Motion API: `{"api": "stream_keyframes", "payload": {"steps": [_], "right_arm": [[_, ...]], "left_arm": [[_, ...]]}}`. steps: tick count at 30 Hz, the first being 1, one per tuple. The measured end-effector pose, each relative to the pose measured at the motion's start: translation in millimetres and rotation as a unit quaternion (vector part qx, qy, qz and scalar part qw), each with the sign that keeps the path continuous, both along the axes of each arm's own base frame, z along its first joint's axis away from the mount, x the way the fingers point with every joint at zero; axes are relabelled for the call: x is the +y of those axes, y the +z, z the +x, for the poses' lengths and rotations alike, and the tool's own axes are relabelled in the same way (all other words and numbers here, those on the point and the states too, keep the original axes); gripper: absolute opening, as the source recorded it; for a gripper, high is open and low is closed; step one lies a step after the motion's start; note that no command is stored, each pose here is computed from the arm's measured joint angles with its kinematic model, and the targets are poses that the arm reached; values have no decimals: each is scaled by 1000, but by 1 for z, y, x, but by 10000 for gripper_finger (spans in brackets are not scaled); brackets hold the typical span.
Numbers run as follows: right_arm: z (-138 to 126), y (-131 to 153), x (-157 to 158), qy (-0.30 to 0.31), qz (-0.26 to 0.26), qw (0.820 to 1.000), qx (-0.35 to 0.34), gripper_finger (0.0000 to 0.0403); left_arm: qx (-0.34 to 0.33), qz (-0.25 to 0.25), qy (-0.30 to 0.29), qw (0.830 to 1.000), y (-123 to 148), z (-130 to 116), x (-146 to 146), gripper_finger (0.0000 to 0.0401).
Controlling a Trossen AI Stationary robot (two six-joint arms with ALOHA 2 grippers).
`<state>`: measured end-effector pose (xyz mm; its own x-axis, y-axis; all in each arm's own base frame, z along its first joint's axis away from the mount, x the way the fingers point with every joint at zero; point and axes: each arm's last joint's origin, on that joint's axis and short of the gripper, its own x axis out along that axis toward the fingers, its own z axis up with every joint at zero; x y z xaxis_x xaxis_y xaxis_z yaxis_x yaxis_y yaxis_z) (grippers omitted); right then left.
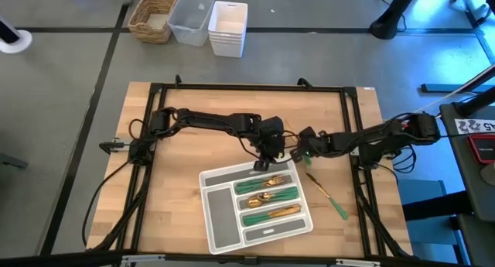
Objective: Sort silverware
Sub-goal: Put the green knife into the white silverware tray
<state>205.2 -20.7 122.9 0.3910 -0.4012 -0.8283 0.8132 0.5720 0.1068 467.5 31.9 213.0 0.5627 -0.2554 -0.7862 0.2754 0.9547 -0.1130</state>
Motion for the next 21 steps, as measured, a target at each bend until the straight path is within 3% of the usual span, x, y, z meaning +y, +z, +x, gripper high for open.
{"api": "stream_keyframes", "payload": {"steps": [8,14,21], "right_arm": [[16,-5,-30,20,-14,999,-45,1],[35,-9,-44,47,-27,997,-53,1],[54,8,-48,85,-50,994,-50,1]], "left_arm": [[4,4,-7,1000,24,-13,-7,98],[17,4,-18,1000,23,-16,-17,98],[29,-5,-21,999,22,-17,-20,98]]}}
